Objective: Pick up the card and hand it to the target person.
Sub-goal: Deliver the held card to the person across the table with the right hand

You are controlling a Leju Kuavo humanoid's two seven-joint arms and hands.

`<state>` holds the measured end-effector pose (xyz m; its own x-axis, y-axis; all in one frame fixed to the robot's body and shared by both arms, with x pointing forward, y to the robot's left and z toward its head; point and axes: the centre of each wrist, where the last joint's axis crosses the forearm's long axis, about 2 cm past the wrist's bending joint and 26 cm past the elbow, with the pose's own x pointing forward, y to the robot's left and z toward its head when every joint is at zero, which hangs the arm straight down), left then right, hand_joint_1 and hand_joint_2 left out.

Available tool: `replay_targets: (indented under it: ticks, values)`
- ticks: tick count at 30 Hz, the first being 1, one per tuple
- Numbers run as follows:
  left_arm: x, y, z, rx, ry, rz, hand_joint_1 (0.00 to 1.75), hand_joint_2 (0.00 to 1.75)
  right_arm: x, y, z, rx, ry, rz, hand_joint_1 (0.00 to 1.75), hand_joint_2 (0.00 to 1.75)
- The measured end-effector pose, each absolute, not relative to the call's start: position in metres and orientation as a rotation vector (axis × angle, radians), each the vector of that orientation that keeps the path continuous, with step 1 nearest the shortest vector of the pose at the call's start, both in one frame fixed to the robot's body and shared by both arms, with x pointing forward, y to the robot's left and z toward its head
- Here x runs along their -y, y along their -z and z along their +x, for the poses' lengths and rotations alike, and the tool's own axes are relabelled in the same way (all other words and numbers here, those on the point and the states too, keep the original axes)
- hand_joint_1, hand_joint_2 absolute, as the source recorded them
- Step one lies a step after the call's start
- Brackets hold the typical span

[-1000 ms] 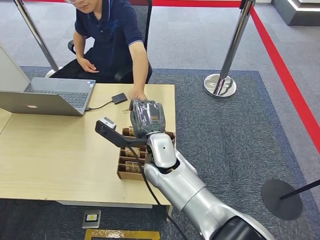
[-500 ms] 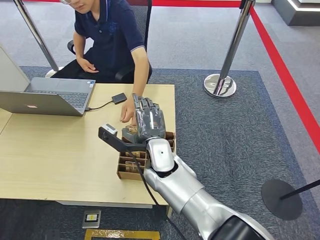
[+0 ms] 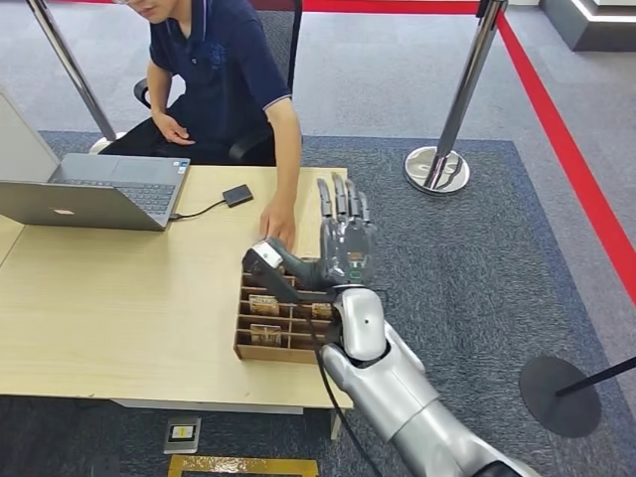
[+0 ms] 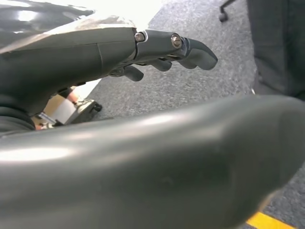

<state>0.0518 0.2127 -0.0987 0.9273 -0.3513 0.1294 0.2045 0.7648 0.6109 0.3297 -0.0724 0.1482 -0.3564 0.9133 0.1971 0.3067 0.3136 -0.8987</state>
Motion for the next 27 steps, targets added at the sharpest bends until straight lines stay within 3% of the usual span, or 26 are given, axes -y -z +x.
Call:
replay_targets:
  ticks: [11, 15, 22, 27]
  values:
    - [-0.212, 0.099, 0.048, 0.256, 0.285, 0.621, 0.0, 0.0, 0.233, -0.136, 0.265, 1.664, -0.377, -1.377, 0.0, 0.0]
    - [-0.21, 0.099, 0.049, 0.248, 0.274, 0.62, 0.0, 0.0, 0.282, -0.124, 0.238, 1.542, -0.26, -1.42, 0.0, 0.0]
    - [-0.207, 0.098, 0.05, 0.244, 0.271, 0.614, 0.0, 0.0, 0.362, -0.018, 0.191, 0.903, -0.196, -1.245, 0.0, 0.0]
    - [-0.207, 0.098, 0.051, 0.25, 0.27, 0.613, 0.0, 0.0, 0.366, 0.053, 0.143, 0.543, -0.225, -1.048, 0.0, 0.0]
